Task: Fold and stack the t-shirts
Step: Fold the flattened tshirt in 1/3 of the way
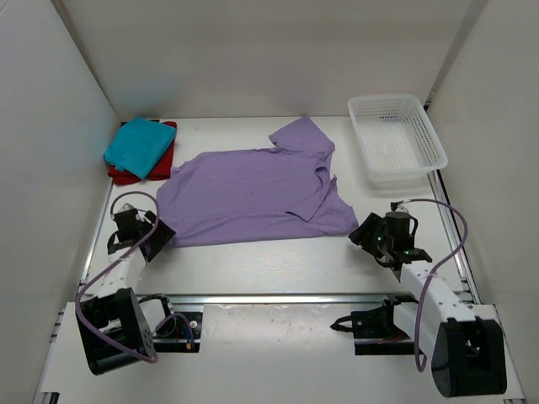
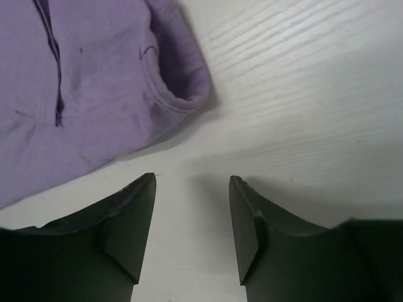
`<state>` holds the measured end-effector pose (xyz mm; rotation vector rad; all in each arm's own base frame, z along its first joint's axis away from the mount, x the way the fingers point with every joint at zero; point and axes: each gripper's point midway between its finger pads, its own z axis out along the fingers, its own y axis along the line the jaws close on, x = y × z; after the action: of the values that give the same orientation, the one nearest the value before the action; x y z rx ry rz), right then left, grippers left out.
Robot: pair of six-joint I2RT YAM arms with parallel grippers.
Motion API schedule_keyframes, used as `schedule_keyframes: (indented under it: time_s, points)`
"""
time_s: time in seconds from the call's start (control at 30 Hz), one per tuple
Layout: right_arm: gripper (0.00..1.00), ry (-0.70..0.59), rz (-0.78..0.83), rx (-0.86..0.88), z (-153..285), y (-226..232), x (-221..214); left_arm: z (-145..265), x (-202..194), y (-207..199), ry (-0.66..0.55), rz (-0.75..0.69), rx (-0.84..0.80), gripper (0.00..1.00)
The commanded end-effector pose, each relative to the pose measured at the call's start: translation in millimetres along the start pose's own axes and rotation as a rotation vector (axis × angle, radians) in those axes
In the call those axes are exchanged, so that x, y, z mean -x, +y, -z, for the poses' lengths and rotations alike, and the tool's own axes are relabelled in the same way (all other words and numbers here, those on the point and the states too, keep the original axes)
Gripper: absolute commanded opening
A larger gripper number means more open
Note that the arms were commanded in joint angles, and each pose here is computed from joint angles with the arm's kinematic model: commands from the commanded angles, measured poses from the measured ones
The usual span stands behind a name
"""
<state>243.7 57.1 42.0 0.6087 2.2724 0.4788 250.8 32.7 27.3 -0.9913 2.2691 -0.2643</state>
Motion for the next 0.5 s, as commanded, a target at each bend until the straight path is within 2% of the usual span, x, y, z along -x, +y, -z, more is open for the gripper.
schedule_keyframes:
  time_s: [0.0, 0.13, 0.23, 0.27, 0.3, 0.37, 0.43, 0.47]
  points:
    - [0.51, -0.058, 0.056, 0.088, -10.7, 30.6, 31.7, 15.6, 0.4, -14.4, 0.0, -0.057, -0.047, 0.81]
    - [0.45, -0.058, -0.002, 0.049, -29.1, 20.4, 41.3, 47.9, 19.2, -60.7, -0.128, -0.188, -0.152, 0.79]
    - [0.43, -0.094, -0.01, 0.037, -35.8, 19.6, 50.9, 57.2, -4.7, -97.8, -0.101, -0.262, -0.258, 0.79]
    - [0.36, -0.093, -0.016, 0.024, -39.8, 17.8, 53.2, 55.0, -13.4, -104.1, -0.09, -0.279, -0.283, 0.8]
    - [0.24, -0.076, -0.023, 0.008, -43.5, 13.7, 50.8, 58.0, -30.7, -118.3, -0.063, -0.307, -0.324, 0.79]
    - [0.09, -0.041, -0.027, -0.016, -46.7, 10.5, 49.8, 58.0, -57.7, -141.9, -0.013, -0.347, -0.402, 0.8]
    - [0.0, -0.028, -0.038, -0.059, -46.8, 1.3, 44.3, 53.7, -73.4, -151.6, 0.024, -0.358, -0.434, 0.79]
    - [0.0, -0.032, -0.074, -0.09, -45.6, -10.4, 43.0, 51.0, -76.2, -158.5, 0.031, -0.363, -0.453, 0.79]
